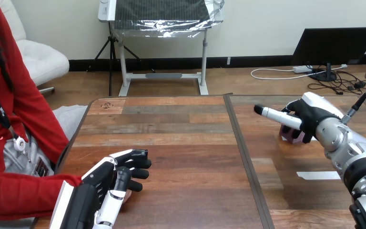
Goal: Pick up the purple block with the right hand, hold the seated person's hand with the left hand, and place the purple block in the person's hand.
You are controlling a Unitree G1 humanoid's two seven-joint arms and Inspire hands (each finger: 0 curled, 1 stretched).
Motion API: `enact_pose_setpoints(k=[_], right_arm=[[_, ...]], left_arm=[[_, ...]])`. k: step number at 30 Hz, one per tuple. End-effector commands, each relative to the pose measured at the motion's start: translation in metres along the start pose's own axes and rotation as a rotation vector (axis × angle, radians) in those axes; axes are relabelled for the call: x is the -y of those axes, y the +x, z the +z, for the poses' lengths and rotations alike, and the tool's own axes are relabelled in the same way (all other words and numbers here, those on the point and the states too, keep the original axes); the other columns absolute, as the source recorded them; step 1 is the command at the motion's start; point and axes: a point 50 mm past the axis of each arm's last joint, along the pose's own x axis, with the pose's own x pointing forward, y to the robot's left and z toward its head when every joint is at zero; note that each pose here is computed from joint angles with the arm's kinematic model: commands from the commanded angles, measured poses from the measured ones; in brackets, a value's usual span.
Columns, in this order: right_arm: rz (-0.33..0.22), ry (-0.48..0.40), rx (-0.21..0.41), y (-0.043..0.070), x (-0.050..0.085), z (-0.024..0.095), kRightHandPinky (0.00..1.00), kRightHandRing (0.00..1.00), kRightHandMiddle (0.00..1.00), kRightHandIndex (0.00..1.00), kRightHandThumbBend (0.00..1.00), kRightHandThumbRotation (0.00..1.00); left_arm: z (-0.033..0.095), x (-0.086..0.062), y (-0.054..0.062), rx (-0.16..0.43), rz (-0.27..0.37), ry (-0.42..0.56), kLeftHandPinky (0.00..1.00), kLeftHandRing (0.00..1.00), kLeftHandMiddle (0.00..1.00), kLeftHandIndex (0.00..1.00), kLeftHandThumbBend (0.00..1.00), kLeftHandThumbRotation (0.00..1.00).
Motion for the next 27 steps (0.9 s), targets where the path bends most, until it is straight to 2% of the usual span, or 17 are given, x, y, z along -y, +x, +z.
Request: enact_pose_setpoints(k=[1, 3, 5, 15, 21, 27], right_arm=[[-0.062, -0.023, 0.065, 0.0010, 0.0274, 0.0270, 0.48, 0.67, 0.73, 0.88, 0.84, 1.00], [-0.056, -0.028, 0.064, 0.0010, 0.0264, 0.0267, 0.49, 0.68, 0.74, 0.88, 0.84, 1.00], [-0.050, -0.030, 0.063, 0.0011, 0.0257, 0.0265, 0.56, 0.73, 0.78, 0.90, 0.85, 1.00], [-0.035, -0.013, 0.055, 0.0012, 0.0221, 0.0246, 0.71, 0.83, 0.87, 0.94, 0.88, 1.00], [-0.039, -0.013, 0.055, 0.0013, 0.0220, 0.0246, 0.62, 0.76, 0.79, 0.94, 0.89, 1.00], [-0.050, -0.018, 0.054, 0.0013, 0.0231, 0.0251, 0.63, 0.77, 0.80, 0.94, 0.89, 1.00]], left_arm=[[0.0099, -0.0024, 0.0087, 0.079, 0.010, 0.015, 0.58, 0.66, 0.69, 0.70, 0.36, 0.91], [0.0099, -0.0025, 0.0087, 0.079, 0.010, 0.015, 0.58, 0.66, 0.69, 0.70, 0.36, 0.91], [0.0099, -0.0026, 0.0086, 0.080, 0.009, 0.015, 0.58, 0.66, 0.69, 0.70, 0.36, 0.91], [0.0103, -0.0028, 0.0080, 0.080, 0.011, 0.014, 0.58, 0.65, 0.69, 0.70, 0.35, 0.91], [0.0103, -0.0029, 0.0077, 0.079, 0.011, 0.015, 0.57, 0.65, 0.69, 0.70, 0.36, 0.92], [0.0100, -0.0029, 0.0074, 0.078, 0.013, 0.015, 0.58, 0.65, 0.69, 0.70, 0.35, 0.92]])
